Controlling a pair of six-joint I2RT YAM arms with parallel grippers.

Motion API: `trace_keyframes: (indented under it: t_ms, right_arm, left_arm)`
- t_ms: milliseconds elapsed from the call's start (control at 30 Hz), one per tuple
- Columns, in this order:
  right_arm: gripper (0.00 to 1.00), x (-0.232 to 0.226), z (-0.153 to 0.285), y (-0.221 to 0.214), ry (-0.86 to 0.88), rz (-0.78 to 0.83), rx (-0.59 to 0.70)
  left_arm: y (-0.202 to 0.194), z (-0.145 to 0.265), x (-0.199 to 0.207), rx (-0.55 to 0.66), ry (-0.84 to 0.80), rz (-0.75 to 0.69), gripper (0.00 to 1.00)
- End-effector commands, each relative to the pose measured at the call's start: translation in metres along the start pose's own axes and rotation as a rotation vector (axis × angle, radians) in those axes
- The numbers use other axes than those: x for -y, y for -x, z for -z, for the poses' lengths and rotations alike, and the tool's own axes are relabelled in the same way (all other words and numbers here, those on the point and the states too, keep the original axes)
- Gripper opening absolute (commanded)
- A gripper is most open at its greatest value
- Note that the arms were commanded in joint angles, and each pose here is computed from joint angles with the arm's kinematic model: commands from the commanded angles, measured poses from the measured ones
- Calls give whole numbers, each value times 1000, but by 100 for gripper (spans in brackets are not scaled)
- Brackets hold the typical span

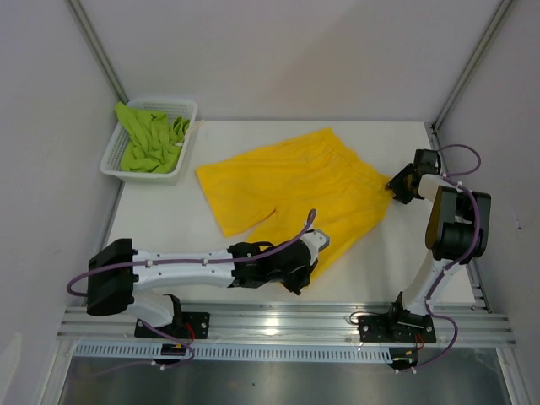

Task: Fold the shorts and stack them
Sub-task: Fold the shorts

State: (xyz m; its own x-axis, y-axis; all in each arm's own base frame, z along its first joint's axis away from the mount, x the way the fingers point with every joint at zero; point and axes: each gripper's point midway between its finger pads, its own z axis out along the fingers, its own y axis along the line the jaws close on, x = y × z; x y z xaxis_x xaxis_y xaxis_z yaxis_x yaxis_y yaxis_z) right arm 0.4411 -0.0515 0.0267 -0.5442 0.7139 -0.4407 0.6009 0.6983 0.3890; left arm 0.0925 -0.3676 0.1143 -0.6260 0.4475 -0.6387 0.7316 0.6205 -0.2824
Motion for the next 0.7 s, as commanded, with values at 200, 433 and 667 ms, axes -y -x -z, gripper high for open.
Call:
trace_keyframes:
  t_ms: [200, 433, 667]
  right_arm:
    - [34, -7, -18, 7, 15, 29, 23]
    - [0, -14, -9, 12, 9, 46, 34]
    - [0, 18, 47, 34, -215, 75, 98]
  left_arm:
    - [4, 15, 6, 26, -42, 28, 0]
    - [4, 19, 11, 31, -75, 38, 0]
    - [-2, 19, 37, 16, -146, 33, 0]
